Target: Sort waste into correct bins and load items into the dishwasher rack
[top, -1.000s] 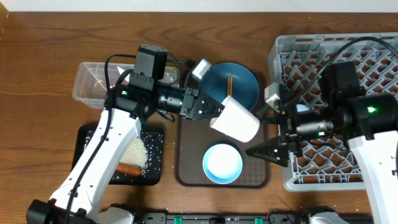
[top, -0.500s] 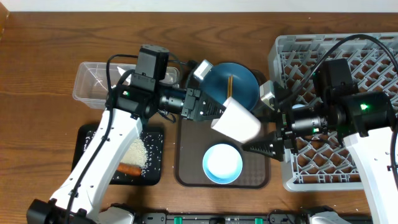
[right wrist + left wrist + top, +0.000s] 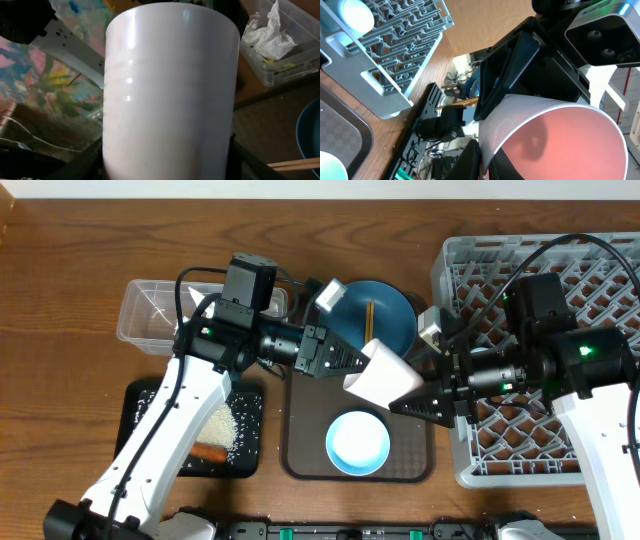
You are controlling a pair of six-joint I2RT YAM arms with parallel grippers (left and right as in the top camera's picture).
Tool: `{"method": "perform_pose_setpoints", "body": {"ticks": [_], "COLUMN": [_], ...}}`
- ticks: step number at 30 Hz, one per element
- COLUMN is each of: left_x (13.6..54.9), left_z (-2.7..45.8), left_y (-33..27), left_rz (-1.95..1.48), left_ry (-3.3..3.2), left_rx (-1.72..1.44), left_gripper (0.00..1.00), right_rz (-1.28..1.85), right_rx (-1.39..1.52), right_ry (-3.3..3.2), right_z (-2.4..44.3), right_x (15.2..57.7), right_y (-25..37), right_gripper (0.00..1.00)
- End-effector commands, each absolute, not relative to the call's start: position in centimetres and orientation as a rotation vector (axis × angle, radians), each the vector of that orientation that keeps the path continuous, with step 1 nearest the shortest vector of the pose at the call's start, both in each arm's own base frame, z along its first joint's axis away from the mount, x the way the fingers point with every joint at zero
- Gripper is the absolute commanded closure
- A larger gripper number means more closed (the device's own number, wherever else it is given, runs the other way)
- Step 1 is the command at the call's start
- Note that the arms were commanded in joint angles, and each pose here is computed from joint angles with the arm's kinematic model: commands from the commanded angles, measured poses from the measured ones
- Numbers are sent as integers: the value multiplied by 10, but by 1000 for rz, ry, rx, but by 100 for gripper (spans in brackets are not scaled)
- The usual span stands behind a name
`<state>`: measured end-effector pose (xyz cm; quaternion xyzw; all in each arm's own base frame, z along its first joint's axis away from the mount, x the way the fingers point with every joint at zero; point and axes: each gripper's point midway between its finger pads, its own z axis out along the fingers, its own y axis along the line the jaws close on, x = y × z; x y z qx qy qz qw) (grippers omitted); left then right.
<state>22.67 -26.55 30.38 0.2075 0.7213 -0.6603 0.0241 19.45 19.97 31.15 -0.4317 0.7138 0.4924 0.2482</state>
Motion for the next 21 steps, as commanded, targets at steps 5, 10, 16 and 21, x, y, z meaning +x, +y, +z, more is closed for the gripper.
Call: {"method": "perform_pose_setpoints", "body": {"ticks": [5, 10, 16, 21], "left_x": [210, 202, 195, 190], "left_z": [288, 267, 267, 257], "left_y": [-272, -278, -283, -284], "left_rz": [-2006, -1891, -1899, -1842], "left_ry": [2320, 2451, 2458, 2529], "left_rx": [661, 642, 674, 661], "left_gripper": [90, 90, 90, 90], "right_rz": [1364, 1335, 1274, 1249], "right_rx": [-1153, -1083, -1047, -1023], "right_ry": [1925, 1987, 2046, 2061], "right_z": [317, 315, 308, 308], "right_x": [200, 213, 222, 228], "right_y": [204, 204, 201, 200], "right_gripper": [58, 61, 63, 64]}}
